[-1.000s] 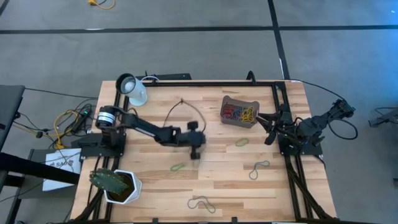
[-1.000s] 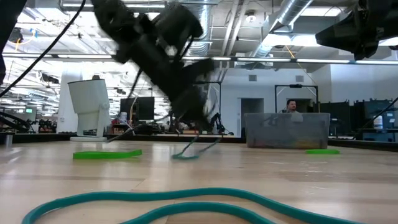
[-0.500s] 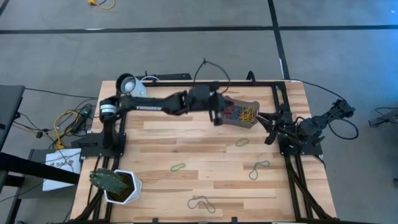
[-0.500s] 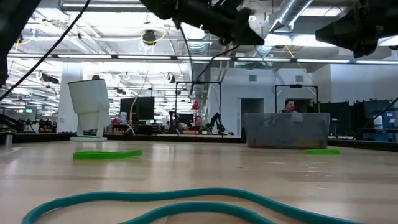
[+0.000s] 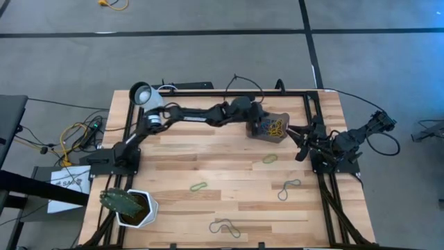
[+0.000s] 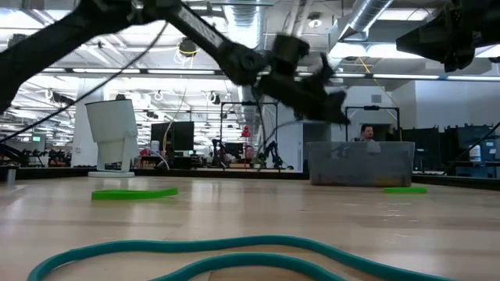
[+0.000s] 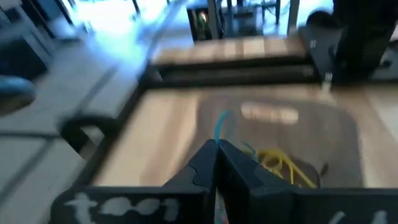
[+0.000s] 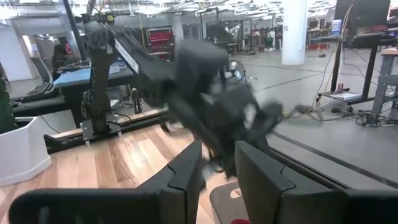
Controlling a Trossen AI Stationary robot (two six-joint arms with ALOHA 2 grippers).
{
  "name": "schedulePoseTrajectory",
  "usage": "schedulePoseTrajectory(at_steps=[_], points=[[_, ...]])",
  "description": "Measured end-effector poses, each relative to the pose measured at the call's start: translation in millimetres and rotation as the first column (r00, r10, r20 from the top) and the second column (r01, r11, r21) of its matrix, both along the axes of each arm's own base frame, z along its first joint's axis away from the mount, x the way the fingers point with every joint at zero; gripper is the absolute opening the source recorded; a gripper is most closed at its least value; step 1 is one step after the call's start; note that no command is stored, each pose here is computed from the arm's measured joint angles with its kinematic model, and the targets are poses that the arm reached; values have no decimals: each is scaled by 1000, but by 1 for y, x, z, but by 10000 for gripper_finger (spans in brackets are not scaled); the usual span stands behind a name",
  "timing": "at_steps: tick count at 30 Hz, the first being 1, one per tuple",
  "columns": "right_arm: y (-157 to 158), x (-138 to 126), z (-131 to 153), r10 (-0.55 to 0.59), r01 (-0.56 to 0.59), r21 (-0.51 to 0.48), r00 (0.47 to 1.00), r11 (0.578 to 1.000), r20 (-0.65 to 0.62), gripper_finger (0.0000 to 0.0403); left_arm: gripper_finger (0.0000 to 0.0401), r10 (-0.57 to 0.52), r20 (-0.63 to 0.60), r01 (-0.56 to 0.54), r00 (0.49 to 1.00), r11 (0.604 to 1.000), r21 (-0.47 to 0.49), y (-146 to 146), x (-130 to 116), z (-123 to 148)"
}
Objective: Pick and place rubber bands into bin
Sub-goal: Put the blue rubber band into the black container
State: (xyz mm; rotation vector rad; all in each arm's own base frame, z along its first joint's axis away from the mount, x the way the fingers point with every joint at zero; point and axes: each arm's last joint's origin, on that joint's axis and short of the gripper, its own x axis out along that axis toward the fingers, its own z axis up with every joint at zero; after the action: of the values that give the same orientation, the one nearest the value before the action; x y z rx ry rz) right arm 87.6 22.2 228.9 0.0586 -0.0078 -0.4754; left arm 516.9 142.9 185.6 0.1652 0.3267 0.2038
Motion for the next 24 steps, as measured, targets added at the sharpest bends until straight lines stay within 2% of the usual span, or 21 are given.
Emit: schedulePoseTrajectory(at_steps=[3,7,10,24], points=[[0,0,0,0,0,0,1000,1000,0,92,0,1,-18,-2,1000,998,-59,1,8,-18],[0,0,-1,0,0,-5,1000,1000,-12,92,0,4,-15,-5,1000,997,-73,1,11,-23],[0,0,-1,1,-1,-6,1000,1000,-14,92,0,10,-74,-18,997,994,-107,1,9,-33],[0,0,-2,3,-3,1,1000,1000,-11,92,5,14,-101,-26,995,992,-126,1,8,-35]])
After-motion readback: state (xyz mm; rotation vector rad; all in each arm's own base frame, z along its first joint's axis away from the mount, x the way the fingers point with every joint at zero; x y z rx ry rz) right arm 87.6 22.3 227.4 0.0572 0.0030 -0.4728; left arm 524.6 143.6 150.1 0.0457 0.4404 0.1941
